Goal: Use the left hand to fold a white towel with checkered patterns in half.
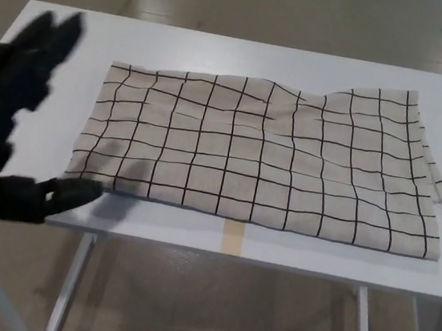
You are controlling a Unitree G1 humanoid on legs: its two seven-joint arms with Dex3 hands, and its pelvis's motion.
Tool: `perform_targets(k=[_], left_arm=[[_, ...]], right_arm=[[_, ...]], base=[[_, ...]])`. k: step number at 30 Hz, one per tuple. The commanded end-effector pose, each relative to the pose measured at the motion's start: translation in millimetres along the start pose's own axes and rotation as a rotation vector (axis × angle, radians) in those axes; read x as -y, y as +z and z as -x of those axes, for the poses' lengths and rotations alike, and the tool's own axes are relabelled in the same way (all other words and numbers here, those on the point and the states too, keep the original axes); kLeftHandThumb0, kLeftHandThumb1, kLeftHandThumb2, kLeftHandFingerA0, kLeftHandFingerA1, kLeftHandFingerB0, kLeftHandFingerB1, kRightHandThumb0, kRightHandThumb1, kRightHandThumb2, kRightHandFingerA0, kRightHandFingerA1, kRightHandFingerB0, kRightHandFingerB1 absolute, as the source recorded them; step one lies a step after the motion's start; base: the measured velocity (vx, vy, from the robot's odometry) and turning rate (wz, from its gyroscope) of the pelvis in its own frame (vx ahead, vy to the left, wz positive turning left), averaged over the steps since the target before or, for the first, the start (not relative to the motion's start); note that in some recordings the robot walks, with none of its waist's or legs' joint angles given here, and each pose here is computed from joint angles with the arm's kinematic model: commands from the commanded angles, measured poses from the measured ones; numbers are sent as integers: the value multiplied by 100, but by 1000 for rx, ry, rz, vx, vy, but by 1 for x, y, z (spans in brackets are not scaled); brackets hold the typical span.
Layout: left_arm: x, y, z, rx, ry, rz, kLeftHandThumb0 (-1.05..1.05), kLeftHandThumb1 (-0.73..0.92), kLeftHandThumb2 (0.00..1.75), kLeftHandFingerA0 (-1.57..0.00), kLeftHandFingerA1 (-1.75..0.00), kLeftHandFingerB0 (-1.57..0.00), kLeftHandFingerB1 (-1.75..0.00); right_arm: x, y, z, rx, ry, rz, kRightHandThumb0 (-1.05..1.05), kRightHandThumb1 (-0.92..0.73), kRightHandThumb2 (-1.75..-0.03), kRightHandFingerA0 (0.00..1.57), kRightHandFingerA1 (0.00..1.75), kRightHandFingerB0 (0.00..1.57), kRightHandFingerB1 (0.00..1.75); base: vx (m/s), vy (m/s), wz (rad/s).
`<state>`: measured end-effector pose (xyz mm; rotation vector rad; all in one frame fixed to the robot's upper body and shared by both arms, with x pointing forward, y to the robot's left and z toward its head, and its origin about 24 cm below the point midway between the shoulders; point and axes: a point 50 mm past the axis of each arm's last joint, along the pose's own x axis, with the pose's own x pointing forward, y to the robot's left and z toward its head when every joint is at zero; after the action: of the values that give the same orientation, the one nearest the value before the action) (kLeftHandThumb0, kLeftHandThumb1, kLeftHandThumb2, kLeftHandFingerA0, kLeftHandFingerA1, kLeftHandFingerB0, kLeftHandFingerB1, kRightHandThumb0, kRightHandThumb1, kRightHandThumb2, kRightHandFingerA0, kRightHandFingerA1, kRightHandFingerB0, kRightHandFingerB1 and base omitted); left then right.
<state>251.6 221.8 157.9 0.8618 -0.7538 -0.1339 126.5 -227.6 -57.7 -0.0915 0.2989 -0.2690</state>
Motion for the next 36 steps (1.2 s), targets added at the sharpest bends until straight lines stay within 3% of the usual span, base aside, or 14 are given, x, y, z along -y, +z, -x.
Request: perform_targets(k=[1, 7, 10, 12, 26, 36], left_arm=[[42, -37, -30, -157, -462, -180, -64, 38, 69, 0, -5, 0, -10], [64, -51, -38, -208, -649, -278, -52, 34, 66, 0, 0, 0, -9], [65, -52, -40, -210, -658, -288, -52, 34, 66, 0, 0, 0, -9], [76, -60, -45, -247, -702, -352, -39, 26, 60, 0, 0, 0, -10], [101, -84, -45, -362, -779, -441, -36, 23, 58, 0, -2, 0, -13], [105, -88, -56, -389, -730, -430, -40, 25, 59, 0, 0, 0, -9]], right_arm=[[0, -1, 2, 24, -2, -14, -24, -69, -60, 39, 63, 42, 54], [1, -4, 7, 11, -13, -15, -23, -69, -60, 39, 63, 42, 54], [1, -4, 7, 10, -15, -17, -23, -69, -60, 39, 63, 42, 54], [2, -4, 7, 12, -16, -6, -22, -69, -60, 40, 63, 42, 54], [4, -5, 11, 4, -14, 20, -23, -69, -60, 40, 61, 43, 52], [6, -3, 12, 10, -16, 15, -23, -69, -60, 40, 60, 43, 53]], base=[[0, 0, 0], [0, 0, 0], [0, 0, 0], [0, 0, 0], [0, 0, 0], [0, 0, 0]])
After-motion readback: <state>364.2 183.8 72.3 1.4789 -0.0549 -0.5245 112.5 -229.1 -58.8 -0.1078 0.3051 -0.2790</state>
